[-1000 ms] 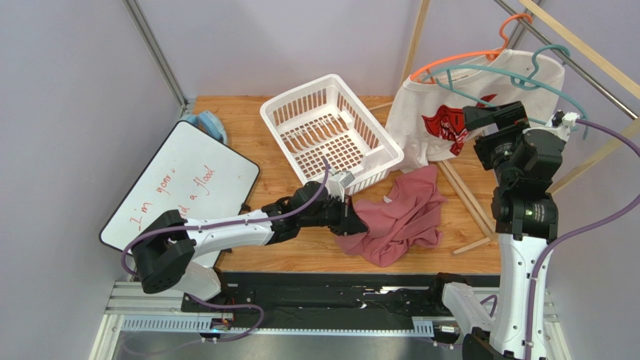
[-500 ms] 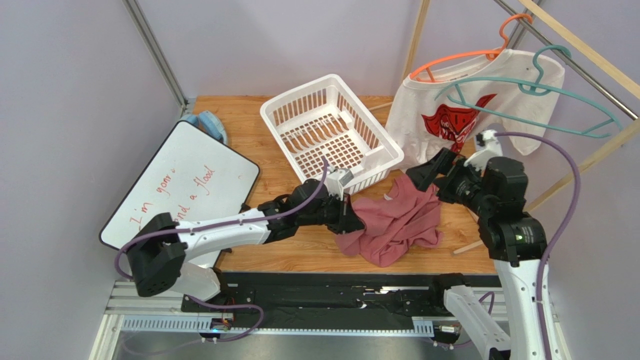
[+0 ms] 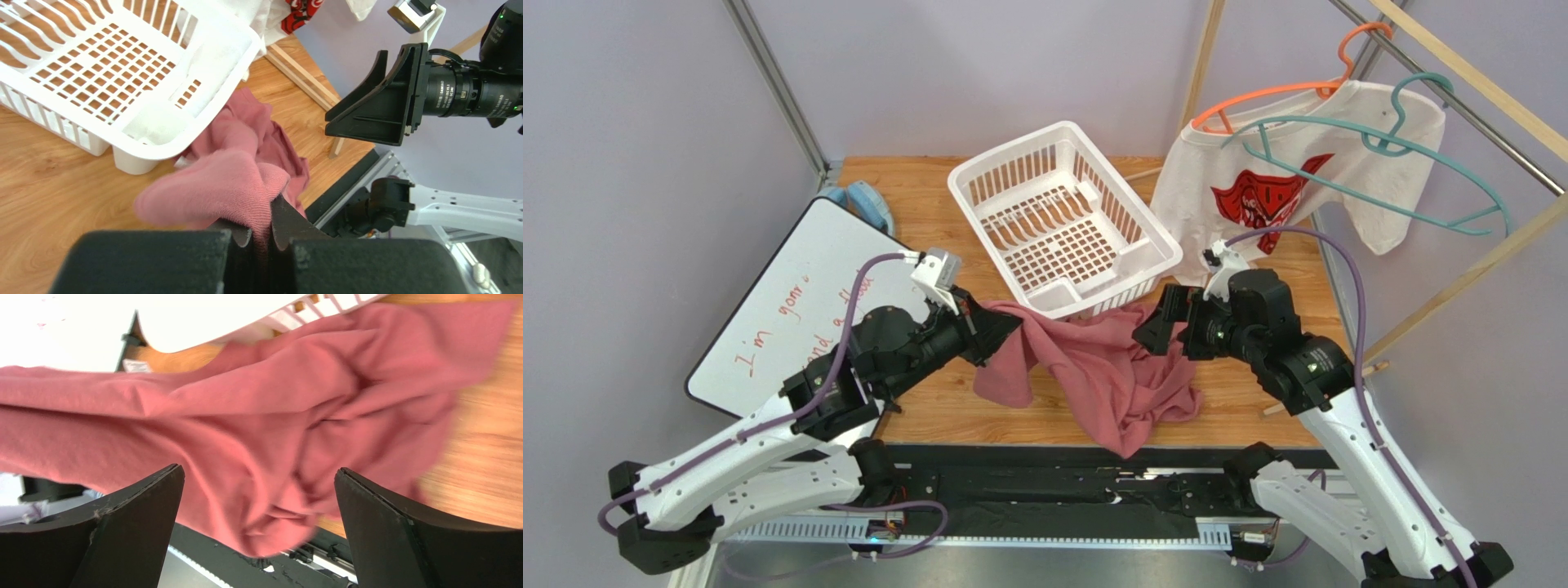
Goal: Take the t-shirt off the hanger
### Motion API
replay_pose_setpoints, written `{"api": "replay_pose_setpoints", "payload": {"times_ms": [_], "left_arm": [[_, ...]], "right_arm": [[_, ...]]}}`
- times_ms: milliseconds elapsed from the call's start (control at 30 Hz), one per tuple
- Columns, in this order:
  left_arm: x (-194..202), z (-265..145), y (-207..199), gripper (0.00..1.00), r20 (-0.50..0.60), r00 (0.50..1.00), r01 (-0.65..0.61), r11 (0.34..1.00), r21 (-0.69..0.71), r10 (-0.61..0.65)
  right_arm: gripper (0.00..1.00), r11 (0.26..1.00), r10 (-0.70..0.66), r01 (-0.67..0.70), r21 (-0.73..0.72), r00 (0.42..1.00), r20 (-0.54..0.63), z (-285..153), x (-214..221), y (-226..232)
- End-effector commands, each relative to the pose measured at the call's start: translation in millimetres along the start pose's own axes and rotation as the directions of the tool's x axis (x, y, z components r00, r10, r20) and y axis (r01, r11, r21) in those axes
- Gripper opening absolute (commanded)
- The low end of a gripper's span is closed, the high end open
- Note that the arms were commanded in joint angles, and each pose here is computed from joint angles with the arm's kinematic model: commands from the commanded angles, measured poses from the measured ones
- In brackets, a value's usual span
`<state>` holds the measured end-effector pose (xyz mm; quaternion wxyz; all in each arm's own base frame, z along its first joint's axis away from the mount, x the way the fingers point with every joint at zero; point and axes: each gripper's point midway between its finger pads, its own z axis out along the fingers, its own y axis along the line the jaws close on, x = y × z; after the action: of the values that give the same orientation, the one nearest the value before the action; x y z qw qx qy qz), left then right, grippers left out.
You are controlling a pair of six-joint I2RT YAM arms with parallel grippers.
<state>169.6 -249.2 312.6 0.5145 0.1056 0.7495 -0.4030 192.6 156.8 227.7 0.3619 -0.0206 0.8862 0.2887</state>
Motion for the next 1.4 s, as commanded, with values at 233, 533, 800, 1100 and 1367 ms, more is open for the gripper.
{"api": "replay_pose_setpoints", "payload": {"times_ms": [233,533,800,1100,1367], "left_arm": [[55.9,114.8,-65.2,0.00,-0.287,0.953,-0.027,0.975,0.221,0.091],[138.4,172.5,-102.1,0.17,-0.498,0.866,0.146,0.933,0.329,0.041],[114.3,135.8,-60.5,0.94,-0.418,0.902,-0.018,0.977,0.211,0.107],[71.3,56.1,-4.3,0.94,-0.284,0.958,-0.042,0.999,0.023,0.047],[69.3,23.7,11.0,0.94,-0.215,0.976,0.018,1.000,-0.003,-0.018]], "right_arm": [[1.00,0.861,0.199,-0.299,0.412,0.943,0.267,-31.0,-6.3,-81.5],[1.00,0.827,0.244,-0.405,0.390,0.884,0.400,-60.2,6.7,-98.4],[1.00,0.973,0.222,-0.225,0.051,0.973,0.059,4.0,38.9,-28.8],[1.00,0.906,0.414,-0.406,0.123,0.909,-0.046,47.8,73.9,-44.1],[1.00,0.817,0.571,-0.564,0.119,0.820,-0.034,82.8,98.7,-58.5]]}}
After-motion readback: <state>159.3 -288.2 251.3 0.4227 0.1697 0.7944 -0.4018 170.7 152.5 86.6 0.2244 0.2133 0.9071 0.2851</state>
